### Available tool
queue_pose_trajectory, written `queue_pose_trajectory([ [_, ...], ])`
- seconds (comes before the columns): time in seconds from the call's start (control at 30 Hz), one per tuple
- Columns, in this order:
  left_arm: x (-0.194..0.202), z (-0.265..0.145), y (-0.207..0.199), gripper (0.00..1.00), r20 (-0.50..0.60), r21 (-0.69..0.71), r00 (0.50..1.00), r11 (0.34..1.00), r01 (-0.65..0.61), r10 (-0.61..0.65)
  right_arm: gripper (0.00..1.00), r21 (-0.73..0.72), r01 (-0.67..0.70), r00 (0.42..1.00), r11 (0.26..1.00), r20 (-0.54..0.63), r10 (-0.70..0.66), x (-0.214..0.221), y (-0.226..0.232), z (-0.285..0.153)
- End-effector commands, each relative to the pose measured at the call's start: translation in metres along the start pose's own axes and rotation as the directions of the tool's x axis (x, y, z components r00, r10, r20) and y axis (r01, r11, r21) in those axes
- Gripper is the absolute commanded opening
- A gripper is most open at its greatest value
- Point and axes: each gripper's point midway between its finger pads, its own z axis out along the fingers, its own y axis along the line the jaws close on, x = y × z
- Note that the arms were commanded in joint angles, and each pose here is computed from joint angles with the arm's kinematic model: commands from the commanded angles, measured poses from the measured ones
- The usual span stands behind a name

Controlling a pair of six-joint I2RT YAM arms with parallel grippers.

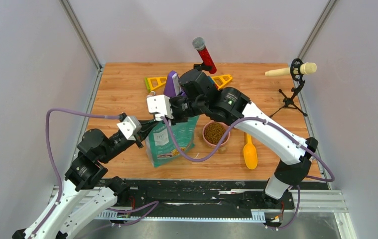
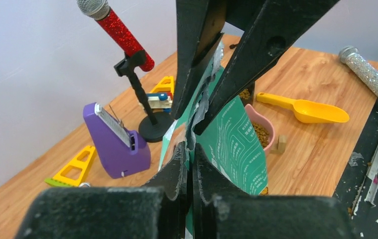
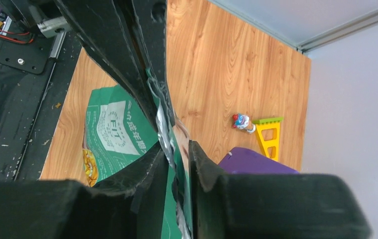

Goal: Serve the pet food
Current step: Close the pet food bag at the center of the board.

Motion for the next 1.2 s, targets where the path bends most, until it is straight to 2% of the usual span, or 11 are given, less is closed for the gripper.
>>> queue_pose_trajectory([
  [0.0,-0.015,0.002,-0.006,0.00,0.039,0.050,0.999,0.998,-0.029,0.027,0.26,0.038,0.028,0.993,0.999,0.111,-0.032,-0.033,-0.010,-0.009],
  [0.13,-0.022,-0.005,-0.014,0.00,0.077,0.091,0.995,0.994,-0.062,0.055,0.34,0.028,0.031,0.994,0.999,0.103,-0.034,-0.030,-0.009,-0.006],
  [0.33,-0.028,-0.018,-0.019,0.00,0.122,0.098,0.988,0.990,-0.102,0.090,0.00,-0.014,0.029,0.997,0.999,0.072,-0.028,-0.023,-0.002,-0.002],
  [0.53,-0.030,-0.023,-0.011,0.00,0.123,0.044,0.988,0.994,-0.102,0.096,0.02,-0.018,0.019,1.000,1.000,-0.023,-0.019,-0.003,0.000,-0.001],
  [0.63,-0.029,-0.025,-0.009,0.00,0.125,0.029,0.987,0.994,-0.101,0.097,0.24,0.018,0.007,0.997,1.000,-0.075,-0.006,0.009,-0.005,0.001],
  [0.7,-0.029,-0.026,-0.007,0.00,0.122,0.014,0.988,0.995,-0.101,0.098,0.26,0.032,0.017,0.996,0.999,-0.088,-0.014,0.013,-0.007,0.000],
  [0.77,-0.028,-0.027,-0.005,0.00,0.119,-0.001,0.988,0.995,-0.101,0.100,0.19,0.048,0.016,0.996,0.999,-0.086,-0.012,0.012,-0.009,-0.004],
  [0.83,-0.029,-0.029,-0.003,0.00,0.121,-0.013,0.987,0.995,-0.101,0.102,0.00,0.061,0.018,0.997,0.998,-0.078,-0.013,0.009,-0.012,-0.009],
  [1.03,-0.029,-0.032,0.004,0.00,0.118,-0.058,0.988,0.994,-0.095,0.101,0.00,0.106,0.021,0.995,0.994,-0.104,-0.010,0.015,-0.021,-0.020],
  [1.13,-0.029,-0.033,0.008,0.00,0.116,-0.082,0.988,0.992,-0.091,0.101,0.20,0.129,0.029,0.990,0.991,-0.142,-0.011,0.028,-0.028,-0.025],
  [1.17,-0.029,-0.033,0.009,0.00,0.115,-0.085,0.988,0.992,-0.092,0.101,0.21,0.130,0.042,0.988,0.991,-0.154,-0.021,0.033,-0.029,-0.027],
])
